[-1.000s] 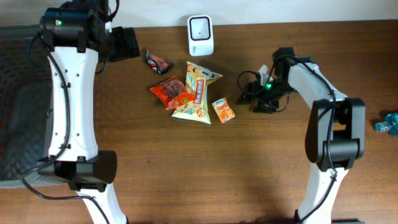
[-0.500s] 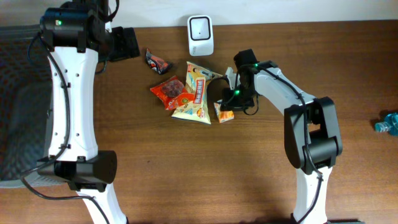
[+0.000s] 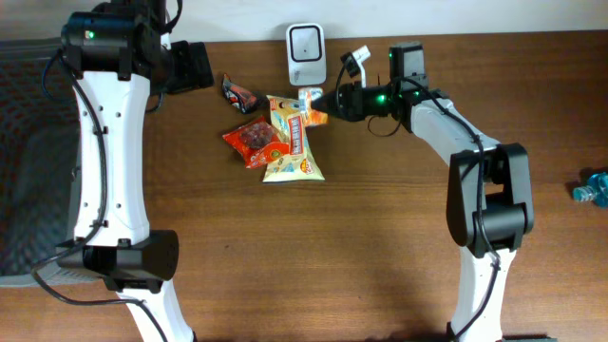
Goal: Scan the item barcode
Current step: 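Hold the orange box up to the white scanner with the right gripper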
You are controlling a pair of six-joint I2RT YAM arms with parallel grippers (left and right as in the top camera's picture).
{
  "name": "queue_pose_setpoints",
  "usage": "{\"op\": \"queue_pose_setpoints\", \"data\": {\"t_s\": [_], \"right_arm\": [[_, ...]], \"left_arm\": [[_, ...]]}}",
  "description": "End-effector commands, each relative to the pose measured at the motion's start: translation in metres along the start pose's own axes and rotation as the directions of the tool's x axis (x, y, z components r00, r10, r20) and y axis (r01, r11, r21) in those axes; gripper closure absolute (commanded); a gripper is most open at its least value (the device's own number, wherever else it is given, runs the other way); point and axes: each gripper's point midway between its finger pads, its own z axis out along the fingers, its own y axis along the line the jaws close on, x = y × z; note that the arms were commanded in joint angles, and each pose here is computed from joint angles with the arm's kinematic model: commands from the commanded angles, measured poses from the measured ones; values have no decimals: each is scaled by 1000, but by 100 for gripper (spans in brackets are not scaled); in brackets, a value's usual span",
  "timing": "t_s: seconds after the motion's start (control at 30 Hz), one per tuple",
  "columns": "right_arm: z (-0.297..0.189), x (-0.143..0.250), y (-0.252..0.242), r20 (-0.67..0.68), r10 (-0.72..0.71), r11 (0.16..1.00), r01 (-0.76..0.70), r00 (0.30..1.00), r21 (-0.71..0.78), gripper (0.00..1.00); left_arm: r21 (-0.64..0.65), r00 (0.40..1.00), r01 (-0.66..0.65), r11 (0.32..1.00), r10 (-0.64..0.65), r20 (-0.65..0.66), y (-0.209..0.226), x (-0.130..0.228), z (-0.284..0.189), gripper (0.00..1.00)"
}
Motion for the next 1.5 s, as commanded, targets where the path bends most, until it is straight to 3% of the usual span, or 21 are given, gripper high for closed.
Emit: {"op": "queue_pose_setpoints", "data": {"t_s": [0.0, 0.4, 0.47, 0.63, 0.73, 0.77, 0.8, 0.87, 0.9, 1.03, 1.13, 1.23, 1.47], "right_arm": [[1, 5, 44, -88, -26, 980, 8, 996, -198, 96], [6, 4, 51, -108, -2, 978, -21, 994, -210, 96], [10, -8, 36, -52, 115, 986, -121, 992, -115, 96], [6, -57, 33, 126, 50, 998, -54, 991, 33, 96], [-3, -85, 20, 244, 51, 979, -96, 968, 178, 96], [-13, -93, 3, 293, 31, 943, -125, 956, 308, 96], [-33, -98, -24, 331, -27, 830, -163, 943, 533, 96], [-71, -106, -39, 275, -206, 521, -133, 939, 843, 96], [-82, -115, -32, 202, -304, 387, -73, 931, 919, 96], [-83, -149, -5, -186, -552, -83, 168, 813, 982, 96], [-49, -165, -4, -491, -581, -300, 390, 649, 870, 96], [-31, -168, -30, -592, -567, -372, 463, 572, 804, 96], [19, -157, -65, -576, -651, -241, 585, 494, 774, 96]], "left_arm": [[6, 1000, 6, 1000, -5, -5, -1, 1, 1, 1], [6, 1000, 6, 1000, -5, -5, -1, 1, 1, 1], [6, 1000, 6, 1000, -5, -5, -1, 1, 1, 1], [6, 1000, 6, 1000, -5, -5, -1, 1, 1, 1], [6, 1000, 6, 1000, -5, -5, -1, 1, 1, 1], [6, 1000, 6, 1000, -5, -5, -1, 1, 1, 1], [6, 1000, 6, 1000, -5, -5, -1, 1, 1, 1], [6, 1000, 6, 1000, -5, -5, -1, 1, 1, 1], [6, 1000, 6, 1000, -5, -5, -1, 1, 1, 1], [6, 1000, 6, 1000, -5, -5, -1, 1, 1, 1], [6, 1000, 6, 1000, -5, -5, -1, 1, 1, 1], [6, 1000, 6, 1000, -5, -5, -1, 1, 1, 1], [6, 1000, 6, 1000, -5, -5, -1, 1, 1, 1]]}}
